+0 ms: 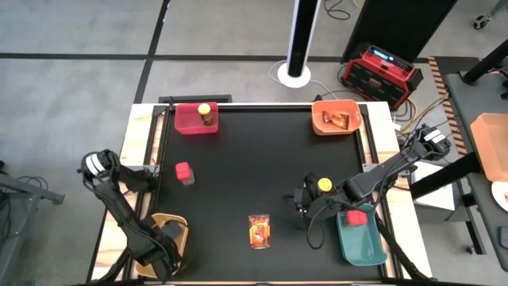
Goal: Sort spices by type
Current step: Put the brown seasoning bottle into the yellow bin
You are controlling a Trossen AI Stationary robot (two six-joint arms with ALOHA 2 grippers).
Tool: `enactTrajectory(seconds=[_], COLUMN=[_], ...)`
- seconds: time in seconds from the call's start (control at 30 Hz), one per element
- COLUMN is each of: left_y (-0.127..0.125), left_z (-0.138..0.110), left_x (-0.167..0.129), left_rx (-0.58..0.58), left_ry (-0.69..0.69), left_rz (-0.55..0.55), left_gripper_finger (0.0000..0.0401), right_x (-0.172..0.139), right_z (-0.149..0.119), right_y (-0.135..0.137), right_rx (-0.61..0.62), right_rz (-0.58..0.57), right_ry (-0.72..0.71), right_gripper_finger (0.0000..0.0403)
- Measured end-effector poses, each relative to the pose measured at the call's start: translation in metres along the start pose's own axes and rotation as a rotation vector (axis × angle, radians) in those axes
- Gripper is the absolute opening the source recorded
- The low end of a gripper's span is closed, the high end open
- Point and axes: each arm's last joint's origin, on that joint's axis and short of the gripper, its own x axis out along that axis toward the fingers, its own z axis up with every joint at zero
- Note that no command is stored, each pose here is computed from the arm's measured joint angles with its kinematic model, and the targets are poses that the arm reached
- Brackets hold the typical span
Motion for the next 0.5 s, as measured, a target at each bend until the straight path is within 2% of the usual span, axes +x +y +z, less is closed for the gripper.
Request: enactTrajectory(seconds=[0.5], left_y=[-0.004], left_z=[-0.002], left_x=[0.013], left_rx=[0.006], left_ry=[-0.021], left_rz=[0.055], left_gripper_finger=[0.0156], right_x=[0.000], right_z=[0.000], right_y=[0.000], right_rx=[0.000], right_rz=[0.000], right_ry=[0.000], right_gripper_finger=[0.0013])
